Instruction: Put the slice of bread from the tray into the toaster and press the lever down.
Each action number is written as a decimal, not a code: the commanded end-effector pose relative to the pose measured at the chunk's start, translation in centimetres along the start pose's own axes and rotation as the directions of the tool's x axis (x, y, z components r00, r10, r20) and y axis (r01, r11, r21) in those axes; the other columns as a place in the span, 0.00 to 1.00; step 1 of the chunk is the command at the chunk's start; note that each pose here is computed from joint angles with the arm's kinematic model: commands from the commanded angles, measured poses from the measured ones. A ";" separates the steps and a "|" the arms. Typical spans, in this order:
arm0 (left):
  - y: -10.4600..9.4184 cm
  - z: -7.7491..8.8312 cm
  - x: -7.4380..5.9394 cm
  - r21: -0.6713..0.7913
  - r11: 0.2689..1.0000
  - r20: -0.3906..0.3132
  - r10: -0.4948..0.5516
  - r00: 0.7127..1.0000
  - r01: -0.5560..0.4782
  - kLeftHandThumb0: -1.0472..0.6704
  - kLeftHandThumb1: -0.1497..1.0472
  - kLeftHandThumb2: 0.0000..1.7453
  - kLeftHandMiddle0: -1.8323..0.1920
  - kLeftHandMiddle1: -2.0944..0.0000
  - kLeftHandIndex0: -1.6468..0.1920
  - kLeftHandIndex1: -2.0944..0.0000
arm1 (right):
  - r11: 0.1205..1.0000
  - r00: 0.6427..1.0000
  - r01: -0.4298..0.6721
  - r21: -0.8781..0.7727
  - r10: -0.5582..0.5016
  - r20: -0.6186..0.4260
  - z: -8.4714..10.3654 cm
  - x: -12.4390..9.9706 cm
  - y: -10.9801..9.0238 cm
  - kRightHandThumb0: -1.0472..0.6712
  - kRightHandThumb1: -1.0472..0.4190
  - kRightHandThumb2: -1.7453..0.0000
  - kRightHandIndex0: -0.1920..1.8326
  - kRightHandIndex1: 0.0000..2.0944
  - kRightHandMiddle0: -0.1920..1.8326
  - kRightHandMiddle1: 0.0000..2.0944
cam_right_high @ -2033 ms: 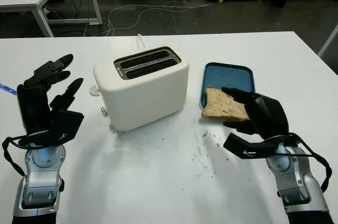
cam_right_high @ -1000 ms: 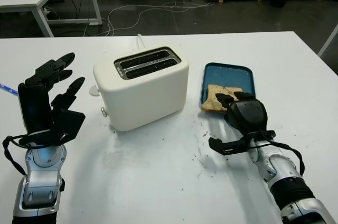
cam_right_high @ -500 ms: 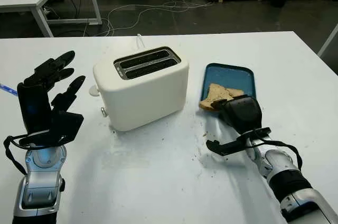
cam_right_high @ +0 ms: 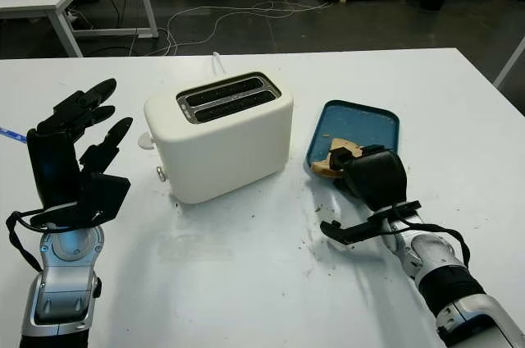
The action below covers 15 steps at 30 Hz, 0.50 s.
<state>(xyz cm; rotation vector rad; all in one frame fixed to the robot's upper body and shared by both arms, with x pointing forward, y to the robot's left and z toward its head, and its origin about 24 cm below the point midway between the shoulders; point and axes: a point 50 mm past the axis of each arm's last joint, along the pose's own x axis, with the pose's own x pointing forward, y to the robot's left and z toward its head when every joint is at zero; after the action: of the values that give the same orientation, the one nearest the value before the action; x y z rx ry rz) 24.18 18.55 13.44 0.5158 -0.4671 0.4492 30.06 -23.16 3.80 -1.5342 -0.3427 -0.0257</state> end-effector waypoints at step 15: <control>-0.2 0.0 0.0 -0.011 1.000 0.003 0.000 1.000 0.000 0.45 0.88 0.00 0.53 0.76 0.42 0.99 | 0.938 0.944 0.322 0.130 -0.328 0.030 -1.9 4.5 -10.6 0.35 0.09 0.94 0.61 0.83 0.47 0.83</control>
<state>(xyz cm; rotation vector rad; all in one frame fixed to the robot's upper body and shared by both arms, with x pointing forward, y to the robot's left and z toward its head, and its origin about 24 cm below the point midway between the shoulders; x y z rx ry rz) 24.23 18.55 13.27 0.5121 -0.4607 0.4507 32.00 -24.78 12.81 -1.3593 -0.5311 -0.1864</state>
